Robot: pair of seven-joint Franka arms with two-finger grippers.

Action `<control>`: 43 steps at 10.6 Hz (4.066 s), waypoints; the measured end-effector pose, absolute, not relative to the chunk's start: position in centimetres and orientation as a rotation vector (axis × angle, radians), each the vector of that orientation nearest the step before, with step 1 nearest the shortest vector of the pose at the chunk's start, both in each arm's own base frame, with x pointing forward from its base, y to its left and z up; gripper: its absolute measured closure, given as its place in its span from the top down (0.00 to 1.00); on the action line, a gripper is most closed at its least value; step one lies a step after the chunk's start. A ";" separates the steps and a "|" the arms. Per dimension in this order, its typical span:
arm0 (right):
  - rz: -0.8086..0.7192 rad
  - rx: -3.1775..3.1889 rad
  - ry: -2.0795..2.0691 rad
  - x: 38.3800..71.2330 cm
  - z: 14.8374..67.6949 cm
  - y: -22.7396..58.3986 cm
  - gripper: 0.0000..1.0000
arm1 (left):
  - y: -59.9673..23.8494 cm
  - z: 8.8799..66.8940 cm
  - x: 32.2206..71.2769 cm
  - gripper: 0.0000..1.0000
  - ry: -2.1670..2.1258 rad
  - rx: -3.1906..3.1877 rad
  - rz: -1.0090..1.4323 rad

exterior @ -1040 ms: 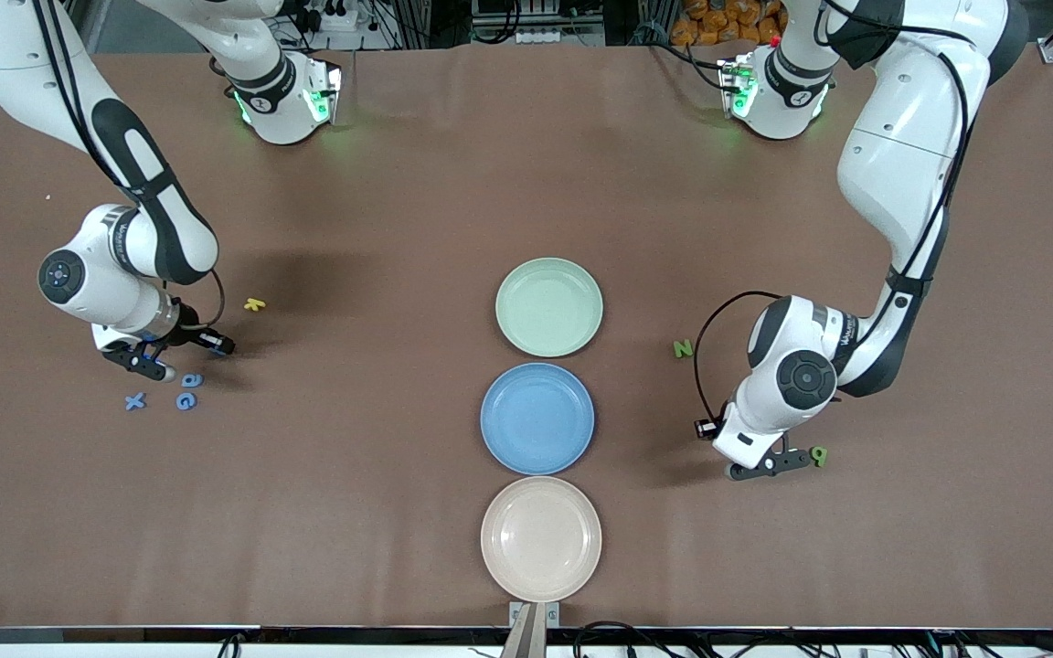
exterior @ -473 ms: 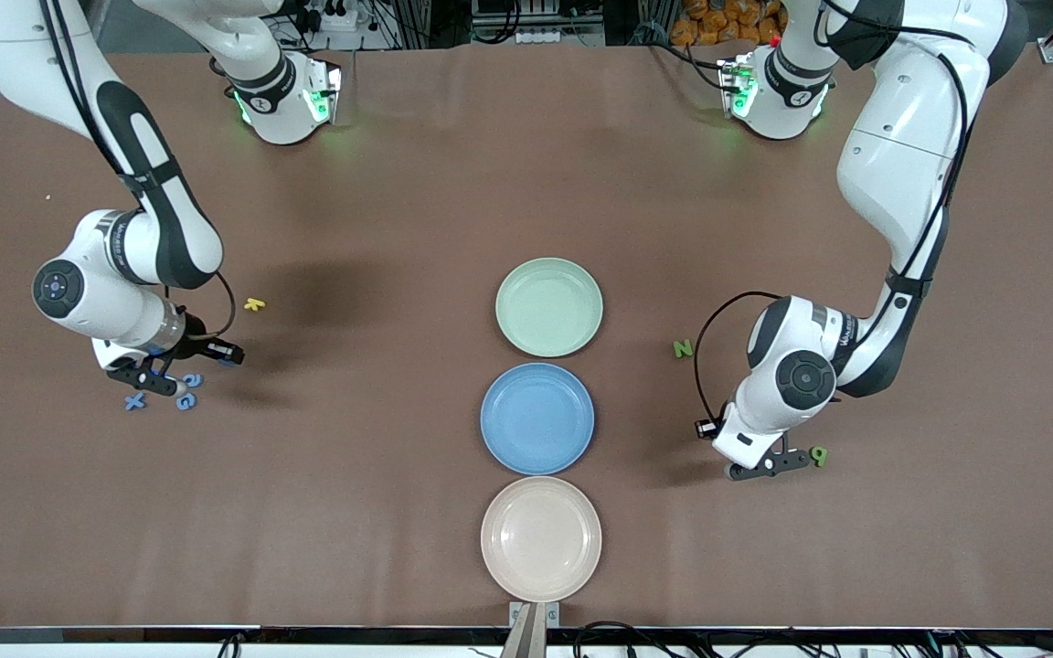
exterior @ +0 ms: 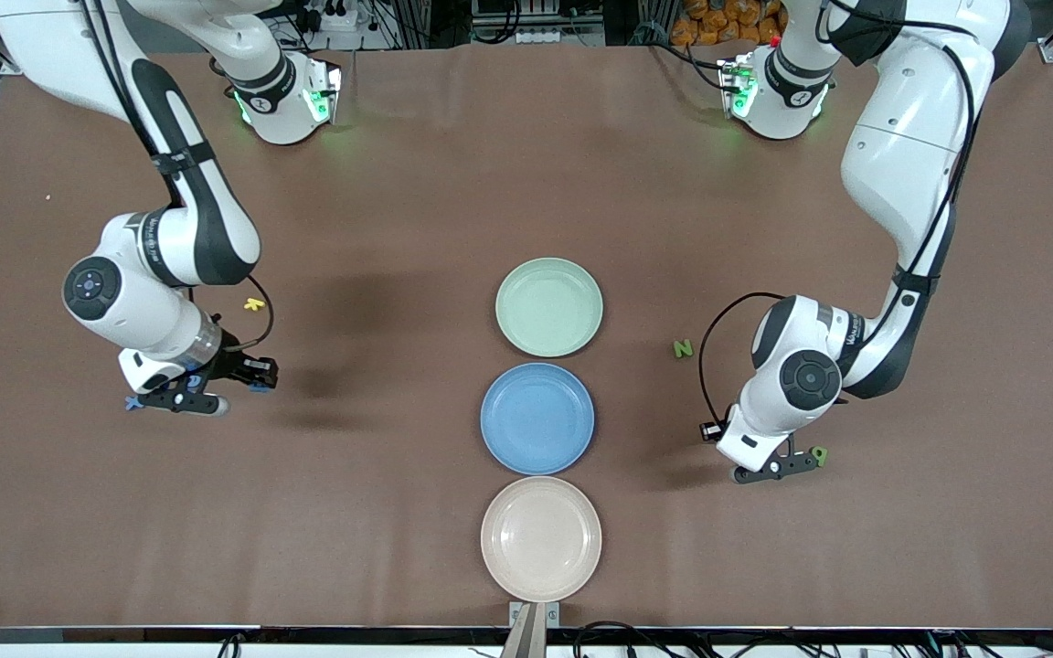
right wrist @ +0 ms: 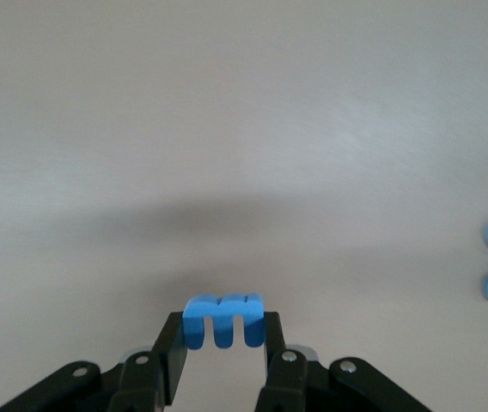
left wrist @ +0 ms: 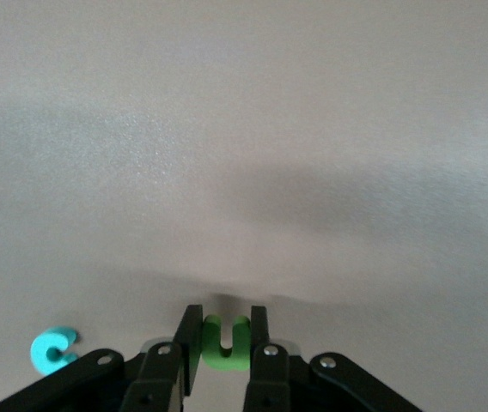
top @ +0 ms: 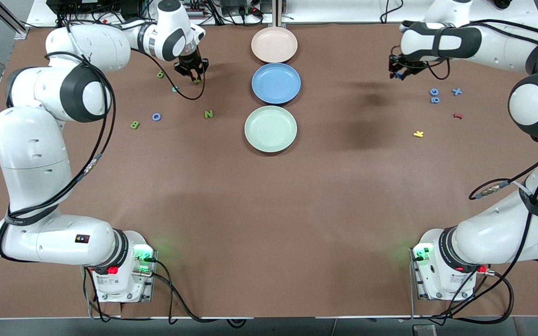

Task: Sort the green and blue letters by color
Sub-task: 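Place the u on the green plate while the right gripper places the e, then open both grippers and move them back toward the remaining letters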

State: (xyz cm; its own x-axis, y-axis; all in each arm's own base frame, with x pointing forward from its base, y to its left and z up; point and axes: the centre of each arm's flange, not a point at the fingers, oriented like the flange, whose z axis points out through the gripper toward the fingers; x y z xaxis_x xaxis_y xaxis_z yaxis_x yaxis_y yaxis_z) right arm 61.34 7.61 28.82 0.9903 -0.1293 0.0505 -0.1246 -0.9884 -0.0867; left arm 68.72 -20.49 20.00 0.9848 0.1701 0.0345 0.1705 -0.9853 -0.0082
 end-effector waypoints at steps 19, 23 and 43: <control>-0.401 -2.846 -0.111 59.3 23.3 46.1 0.41 | -41.0 22.9 50.3 0.26 -0.890 -3.165 0.273; -0.403 -2.841 -0.127 59.2 22.5 47.3 0.59 | -42.6 22.6 49.0 0.26 -0.954 -3.143 0.287; -0.050 -3.073 -0.088 66.6 31.1 2.4 1.00 | -24.3 23.8 58.4 0.88 -0.429 -3.195 0.334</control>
